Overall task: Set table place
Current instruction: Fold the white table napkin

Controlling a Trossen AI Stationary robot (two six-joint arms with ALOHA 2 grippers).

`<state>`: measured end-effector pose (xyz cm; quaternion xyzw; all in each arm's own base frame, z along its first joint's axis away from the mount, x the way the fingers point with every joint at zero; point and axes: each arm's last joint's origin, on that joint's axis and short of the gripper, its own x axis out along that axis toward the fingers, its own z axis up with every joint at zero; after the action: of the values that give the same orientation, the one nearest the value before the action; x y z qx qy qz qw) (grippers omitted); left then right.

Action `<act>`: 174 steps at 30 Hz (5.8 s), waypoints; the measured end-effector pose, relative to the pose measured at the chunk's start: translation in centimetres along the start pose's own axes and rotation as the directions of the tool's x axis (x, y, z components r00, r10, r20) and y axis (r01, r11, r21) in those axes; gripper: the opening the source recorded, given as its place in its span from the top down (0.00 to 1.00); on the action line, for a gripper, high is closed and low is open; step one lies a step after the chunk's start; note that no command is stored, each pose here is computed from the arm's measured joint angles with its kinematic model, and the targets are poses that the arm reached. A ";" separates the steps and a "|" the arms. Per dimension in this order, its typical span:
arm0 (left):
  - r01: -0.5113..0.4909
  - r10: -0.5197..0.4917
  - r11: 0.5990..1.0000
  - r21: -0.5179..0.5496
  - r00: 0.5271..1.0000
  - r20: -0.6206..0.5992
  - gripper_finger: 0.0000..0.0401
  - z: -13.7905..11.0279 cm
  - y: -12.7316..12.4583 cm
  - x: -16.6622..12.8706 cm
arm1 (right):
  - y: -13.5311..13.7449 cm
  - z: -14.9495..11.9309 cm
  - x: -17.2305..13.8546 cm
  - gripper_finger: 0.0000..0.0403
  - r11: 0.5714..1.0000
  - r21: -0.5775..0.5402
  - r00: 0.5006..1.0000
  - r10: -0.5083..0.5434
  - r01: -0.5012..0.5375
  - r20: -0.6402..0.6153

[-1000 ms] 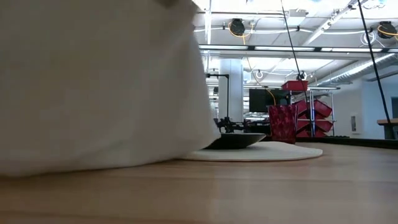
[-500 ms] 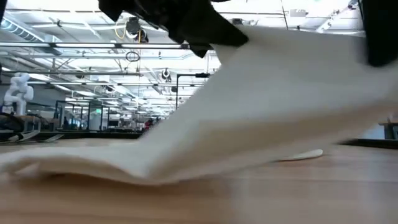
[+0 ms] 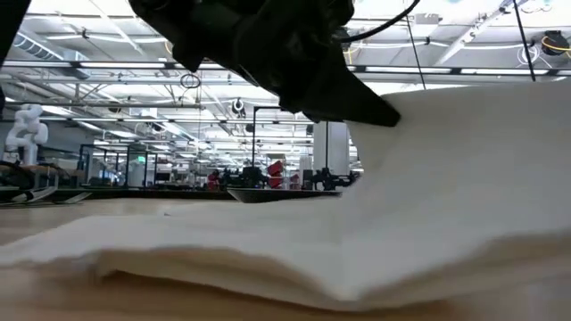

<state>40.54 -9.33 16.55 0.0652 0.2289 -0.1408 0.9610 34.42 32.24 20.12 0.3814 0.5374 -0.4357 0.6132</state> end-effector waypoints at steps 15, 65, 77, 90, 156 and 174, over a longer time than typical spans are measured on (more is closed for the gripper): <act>-0.011 0.014 0.997 0.078 0.999 -0.039 0.70 1.5 1.3 -0.5 | -1.2 -1.2 -0.2 0.97 0.998 0.023 0.998 -0.056 0.055 0.006; -0.066 0.042 0.992 -0.105 0.977 -0.211 0.65 -8.6 -4.8 -14.8 | -11.4 18.4 2.9 0.64 0.681 -0.728 0.995 0.103 -0.079 -0.011; -0.091 0.070 0.990 -0.110 0.980 -0.188 0.65 -8.3 -4.8 -14.7 | -12.1 19.9 6.6 0.64 0.643 -0.727 0.968 0.220 -0.240 -0.125; -0.114 0.095 0.987 -0.111 0.982 -0.164 0.65 -8.1 -4.7 -14.7 | -12.4 19.5 6.7 0.72 0.627 -0.741 0.971 0.180 -0.239 -0.160; -0.117 0.095 0.983 -0.138 0.983 -0.159 0.65 -8.1 -4.7 -14.7 | -15.2 17.5 4.6 1.00 0.760 -0.586 0.957 0.266 -0.281 -0.115; -0.115 0.094 0.984 -0.139 0.984 -0.150 0.65 -8.0 -4.7 -14.6 | -19.7 17.6 4.5 0.99 0.867 -0.483 0.982 -0.178 0.125 -0.064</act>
<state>23.25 -8.74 15.92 0.0161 0.3030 -0.0676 0.9505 21.76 8.72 18.00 0.1981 0.6882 -0.3158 0.6224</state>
